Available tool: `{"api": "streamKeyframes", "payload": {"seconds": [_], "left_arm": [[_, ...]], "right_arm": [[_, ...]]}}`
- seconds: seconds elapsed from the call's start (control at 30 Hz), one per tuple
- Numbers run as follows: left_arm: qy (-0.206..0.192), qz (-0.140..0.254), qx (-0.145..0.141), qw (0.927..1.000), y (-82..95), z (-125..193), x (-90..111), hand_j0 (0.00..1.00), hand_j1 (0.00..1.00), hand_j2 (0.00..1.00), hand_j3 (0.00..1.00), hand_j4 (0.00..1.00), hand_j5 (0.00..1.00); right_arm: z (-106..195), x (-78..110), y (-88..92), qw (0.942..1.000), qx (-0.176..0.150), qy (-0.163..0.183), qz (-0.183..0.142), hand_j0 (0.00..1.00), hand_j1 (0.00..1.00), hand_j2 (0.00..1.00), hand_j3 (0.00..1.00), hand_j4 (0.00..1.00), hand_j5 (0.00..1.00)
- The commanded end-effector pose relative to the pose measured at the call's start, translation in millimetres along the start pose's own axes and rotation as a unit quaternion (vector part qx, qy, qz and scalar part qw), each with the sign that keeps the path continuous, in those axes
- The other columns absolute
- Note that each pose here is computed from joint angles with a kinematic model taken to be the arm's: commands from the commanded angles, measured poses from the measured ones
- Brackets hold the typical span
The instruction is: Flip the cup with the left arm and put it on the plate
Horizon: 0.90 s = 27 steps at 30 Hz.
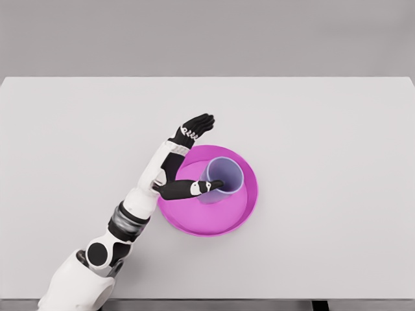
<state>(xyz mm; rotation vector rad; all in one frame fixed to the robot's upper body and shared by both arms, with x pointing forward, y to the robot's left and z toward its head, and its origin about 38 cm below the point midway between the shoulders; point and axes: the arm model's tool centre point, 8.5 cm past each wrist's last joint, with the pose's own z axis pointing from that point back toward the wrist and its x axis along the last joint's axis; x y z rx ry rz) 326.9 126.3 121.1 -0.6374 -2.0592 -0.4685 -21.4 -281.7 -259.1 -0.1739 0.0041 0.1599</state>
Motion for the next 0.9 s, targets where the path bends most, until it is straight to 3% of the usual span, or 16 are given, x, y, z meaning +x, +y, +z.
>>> {"api": "streamKeyframes", "payload": {"seconds": [0.0, 0.07, 0.17, 0.23, 0.27, 0.3, 0.33, 0.4, 0.43, 0.5, 0.53, 0.57, 0.67, 0.73, 0.87], "left_arm": [[-0.001, 0.003, 0.003, 1.0000, 1.4, 0, 1, 0.96, 0.96, 0.96, 0.96, 0.96, 0.96], [-0.012, 0.004, 0.007, 0.9999, 6.8, -1, 9, 0.96, 0.96, 0.96, 0.96, 0.96, 0.96], [-0.025, -0.005, 0.010, 0.9996, 31.0, 3, 31, 1.00, 1.00, 1.00, 1.00, 1.00, 1.00], [-0.019, -0.037, 0.002, 0.9991, 60.8, 10, 47, 1.00, 1.00, 1.00, 1.00, 1.00, 1.00], [-0.004, -0.085, -0.024, 0.9961, 88.8, 13, 60, 1.00, 1.00, 1.00, 1.00, 1.00, 1.00], [0.027, -0.144, -0.062, 0.9873, 119.4, 19, 75, 1.00, 1.00, 1.00, 1.00, 1.00, 1.00], [0.058, -0.184, -0.109, 0.9752, 136.3, 25, 82, 1.00, 1.00, 1.00, 1.00, 1.00, 1.00], [0.125, -0.230, -0.223, 0.9391, 161.2, 34, 83, 1.00, 1.00, 1.00, 1.00, 1.00, 1.00], [0.136, -0.228, -0.258, 0.9288, 160.5, 36, 80, 1.00, 1.00, 1.00, 1.00, 1.00, 1.00], [0.165, -0.228, -0.287, 0.9157, 168.2, 37, 68, 1.00, 1.00, 1.00, 1.00, 1.00, 1.00], [0.183, -0.230, -0.310, 0.9043, 173.7, 36, 63, 1.00, 1.00, 1.00, 1.00, 1.00, 1.00], [0.188, -0.240, -0.319, 0.8974, 180.2, 33, 68, 1.00, 1.00, 1.00, 1.00, 1.00, 1.00], [0.197, -0.264, -0.314, 0.8904, 201.0, 30, 88, 1.00, 1.00, 1.00, 1.00, 1.00, 1.00], [0.195, -0.257, -0.306, 0.8957, 203.5, 30, 89, 1.00, 1.00, 1.00, 1.00, 1.00, 1.00], [0.191, -0.252, -0.302, 0.8994, 203.8, 29, 91, 1.00, 1.00, 1.00, 1.00, 1.00, 1.00]], "right_arm": [[0, -0.1, 0.0, 1.0000, 0.000, 0.000, 0.000, 1.00, 1.00, 1.00, 1.00, 1.00, 1.00], [0, -0.1, -0.1, 1.0000, 0.000, 0.000, -0.001, 1.00, 1.00, 1.00, 1.00, 1.00, 1.00], [0, -0.1, -0.2, 1.0000, 0.000, 0.000, 0.000, 1.00, 1.00, 1.00, 1.00, 1.00, 1.00], [0, -0.1, -0.1, 1.0000, 0.000, 0.000, -0.001, 1.00, 1.00, 1.00, 1.00, 1.00, 1.00], [0, -0.1, -0.2, 1.0000, 0.000, 0.000, -0.001, 1.00, 1.00, 1.00, 1.00, 1.00, 1.00], [0, -0.1, -0.2, 1.0000, 0.000, 0.000, 0.000, 1.00, 1.00, 1.00, 1.00, 1.00, 1.00], [0, -0.1, -0.2, 1.0000, 0.000, 0.000, 0.000, 1.00, 1.00, 1.00, 1.00, 1.00, 1.00], [0, -0.1, 0.0, 1.0000, 0.000, 0.000, 0.000, 1.00, 1.00, 1.00, 1.00, 1.00, 1.00], [0, -0.1, -0.2, 1.0000, 0.000, 0.000, 0.000, 1.00, 1.00, 1.00, 1.00, 1.00, 1.00], [0, -0.1, -0.2, 1.0000, 0.000, 0.000, 0.000, 1.00, 1.00, 1.00, 1.00, 1.00, 1.00], [0, -0.1, 0.0, 1.0000, 0.000, 0.000, 0.000, 1.00, 1.00, 1.00, 1.00, 1.00, 1.00], [0, -0.1, -0.2, 1.0000, 0.000, 0.000, 0.000, 1.00, 1.00, 1.00, 1.00, 1.00, 1.00], [0, -0.1, 0.0, 1.0000, 0.000, 0.000, 0.000, 1.00, 1.00, 1.00, 1.00, 1.00, 1.00], [0, -0.1, -0.2, 1.0000, 0.000, 0.000, 0.000, 1.00, 1.00, 1.00, 1.00, 1.00, 1.00], [0, -0.1, -0.1, 1.0000, 0.000, 0.000, -0.001, 1.00, 1.00, 1.00, 1.00, 1.00, 1.00]]}}
